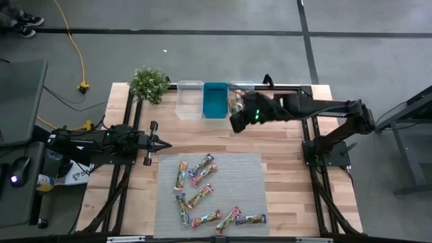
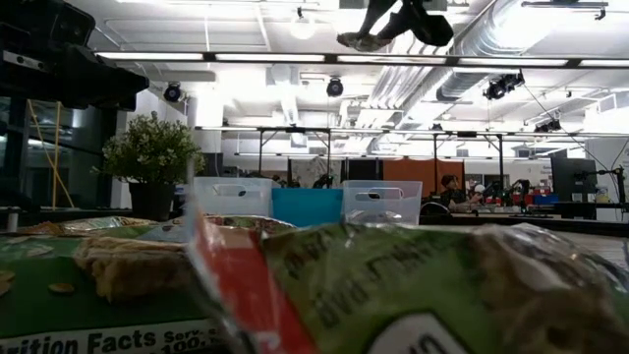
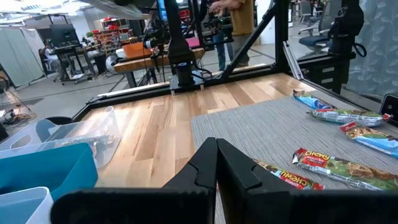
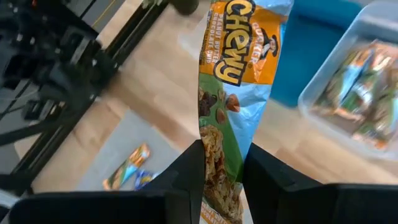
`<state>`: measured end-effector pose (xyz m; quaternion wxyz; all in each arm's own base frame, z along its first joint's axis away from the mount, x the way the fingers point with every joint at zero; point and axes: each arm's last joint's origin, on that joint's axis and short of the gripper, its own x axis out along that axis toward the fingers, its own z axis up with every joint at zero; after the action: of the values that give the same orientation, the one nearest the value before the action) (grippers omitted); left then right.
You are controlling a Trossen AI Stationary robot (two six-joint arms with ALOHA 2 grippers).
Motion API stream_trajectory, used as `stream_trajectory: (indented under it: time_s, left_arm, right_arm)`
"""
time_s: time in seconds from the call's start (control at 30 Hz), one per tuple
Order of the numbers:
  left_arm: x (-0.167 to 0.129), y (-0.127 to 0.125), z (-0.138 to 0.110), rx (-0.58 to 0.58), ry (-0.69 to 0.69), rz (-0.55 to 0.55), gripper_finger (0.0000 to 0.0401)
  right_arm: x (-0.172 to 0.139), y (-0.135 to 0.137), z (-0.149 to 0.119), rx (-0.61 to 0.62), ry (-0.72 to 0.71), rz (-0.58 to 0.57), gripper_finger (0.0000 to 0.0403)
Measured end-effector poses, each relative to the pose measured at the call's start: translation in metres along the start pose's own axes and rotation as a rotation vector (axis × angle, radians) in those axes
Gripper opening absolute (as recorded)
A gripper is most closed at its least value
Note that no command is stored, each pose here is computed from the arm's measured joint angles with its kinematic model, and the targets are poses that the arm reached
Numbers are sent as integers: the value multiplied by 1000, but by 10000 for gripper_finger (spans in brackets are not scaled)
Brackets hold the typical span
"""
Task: Pick and place Granola Bars by type
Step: Put the orange granola bar into the right transparent bin
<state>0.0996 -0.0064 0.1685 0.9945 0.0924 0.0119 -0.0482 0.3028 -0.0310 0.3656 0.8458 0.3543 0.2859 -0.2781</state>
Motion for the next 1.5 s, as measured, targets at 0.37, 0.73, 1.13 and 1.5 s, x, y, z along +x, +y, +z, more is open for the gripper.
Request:
stream_trajectory:
  time_s: [0.37, 0.73, 1.13, 1.5]
  left_arm:
    - [0, 0, 0, 0, 0, 0, 1]
    - [0, 0, 0, 0, 0, 0, 1]
    - [0, 0, 0, 0, 0, 0, 1]
    - [0, 0, 0, 0, 0, 0, 1]
  right_arm:
    - [5, -49, 45, -11, -50, -97, 83]
    - [6, -103, 81, 55, -101, -232, 83]
    - [68, -146, 92, 100, 75, -295, 83]
    - [134, -176, 78, 174, 265, -355, 83]
